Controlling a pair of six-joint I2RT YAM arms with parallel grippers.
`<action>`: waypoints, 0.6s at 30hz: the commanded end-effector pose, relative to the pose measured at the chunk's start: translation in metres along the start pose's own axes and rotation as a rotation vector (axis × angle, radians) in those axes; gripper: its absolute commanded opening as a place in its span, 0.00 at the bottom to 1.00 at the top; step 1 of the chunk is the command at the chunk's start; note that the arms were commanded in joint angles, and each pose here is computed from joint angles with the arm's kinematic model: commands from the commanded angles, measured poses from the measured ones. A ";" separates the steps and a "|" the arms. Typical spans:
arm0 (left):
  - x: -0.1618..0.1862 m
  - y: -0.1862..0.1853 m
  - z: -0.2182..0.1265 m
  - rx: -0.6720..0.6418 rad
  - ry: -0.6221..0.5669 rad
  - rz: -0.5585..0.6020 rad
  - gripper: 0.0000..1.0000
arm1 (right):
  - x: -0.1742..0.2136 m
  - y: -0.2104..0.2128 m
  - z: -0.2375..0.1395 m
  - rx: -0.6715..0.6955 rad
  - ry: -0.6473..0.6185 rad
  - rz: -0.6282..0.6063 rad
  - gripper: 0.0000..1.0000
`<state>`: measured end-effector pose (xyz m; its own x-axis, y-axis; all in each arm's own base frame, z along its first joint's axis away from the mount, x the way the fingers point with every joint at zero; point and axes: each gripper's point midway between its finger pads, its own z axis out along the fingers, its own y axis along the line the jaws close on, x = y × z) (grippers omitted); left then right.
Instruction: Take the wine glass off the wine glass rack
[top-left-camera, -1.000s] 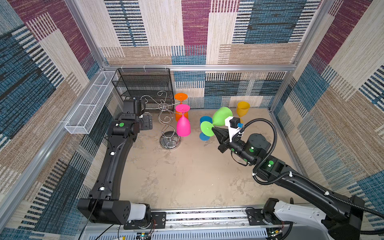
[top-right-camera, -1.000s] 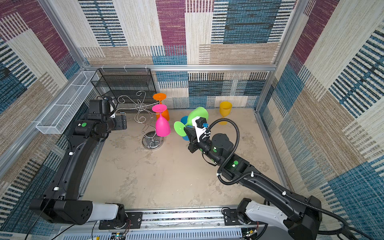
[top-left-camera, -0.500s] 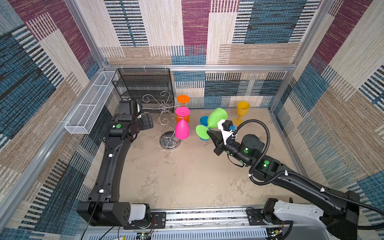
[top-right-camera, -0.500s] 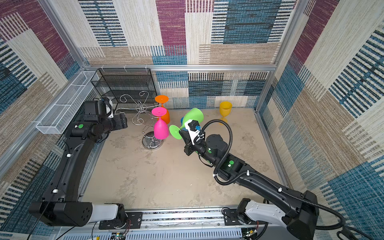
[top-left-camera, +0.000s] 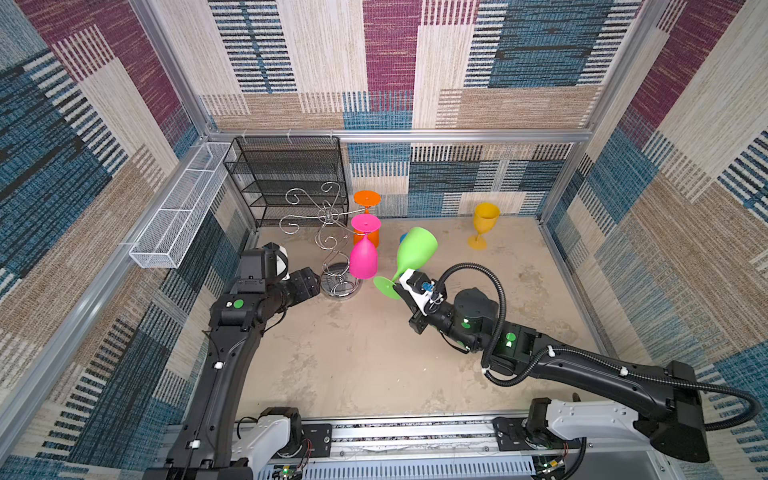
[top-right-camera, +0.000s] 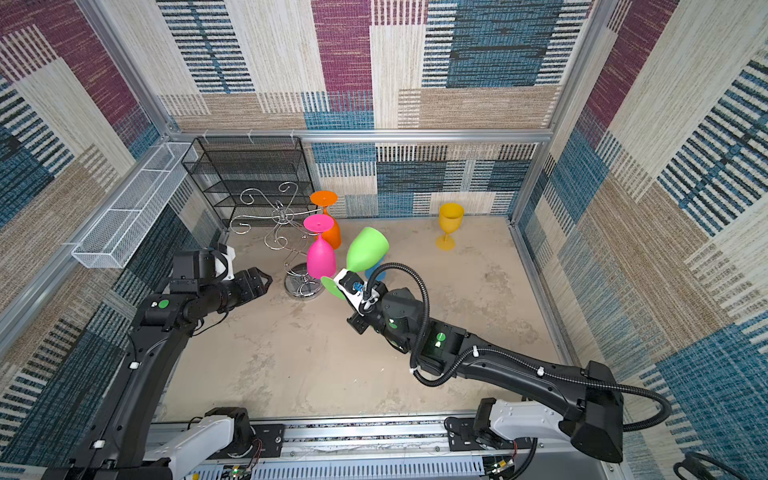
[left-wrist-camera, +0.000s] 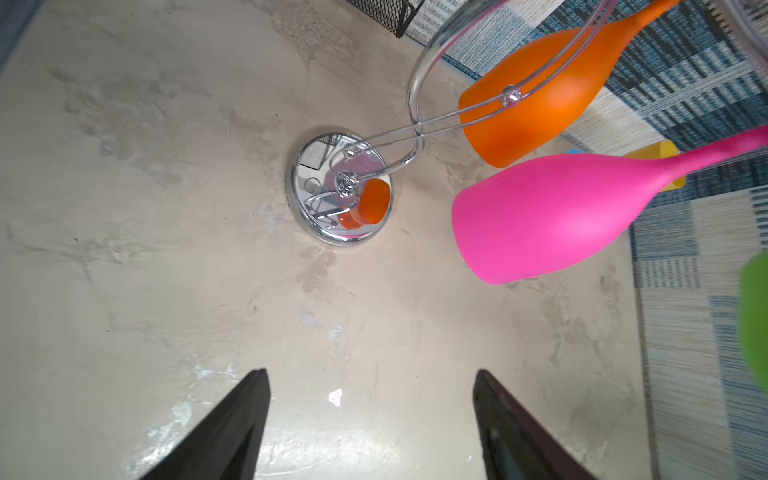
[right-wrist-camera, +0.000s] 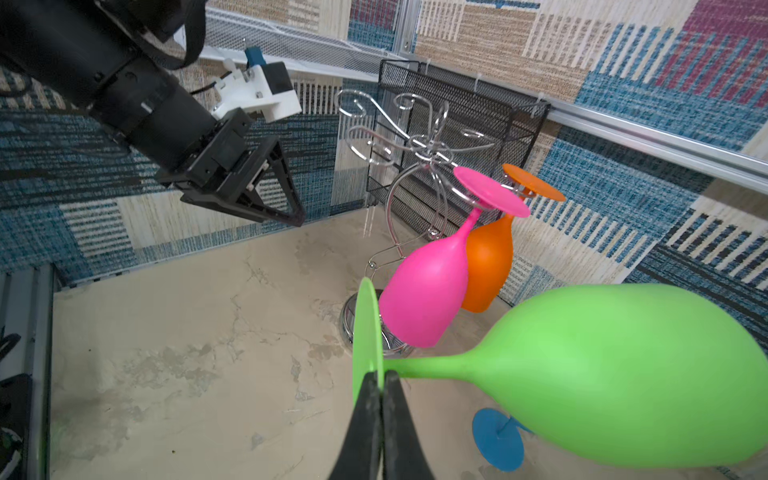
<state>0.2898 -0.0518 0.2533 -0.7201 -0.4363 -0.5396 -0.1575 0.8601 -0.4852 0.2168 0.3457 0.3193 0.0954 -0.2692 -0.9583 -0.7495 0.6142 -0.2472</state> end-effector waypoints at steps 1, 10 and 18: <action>0.007 -0.019 -0.004 0.127 0.016 -0.110 0.76 | 0.013 0.009 0.000 0.049 0.038 -0.124 0.00; 0.046 -0.034 -0.007 0.315 0.103 -0.385 0.72 | 0.044 0.046 0.001 0.092 0.119 -0.332 0.00; 0.075 -0.040 -0.004 0.353 0.178 -0.528 0.70 | 0.061 0.061 0.013 0.117 0.166 -0.505 0.00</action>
<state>0.2371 -0.1100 0.2282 -0.7260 -0.6754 -0.1296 -0.2895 0.4711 -0.8332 0.1790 0.3743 0.2348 0.2794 -0.6405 -0.7153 -0.6258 0.4436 -0.6416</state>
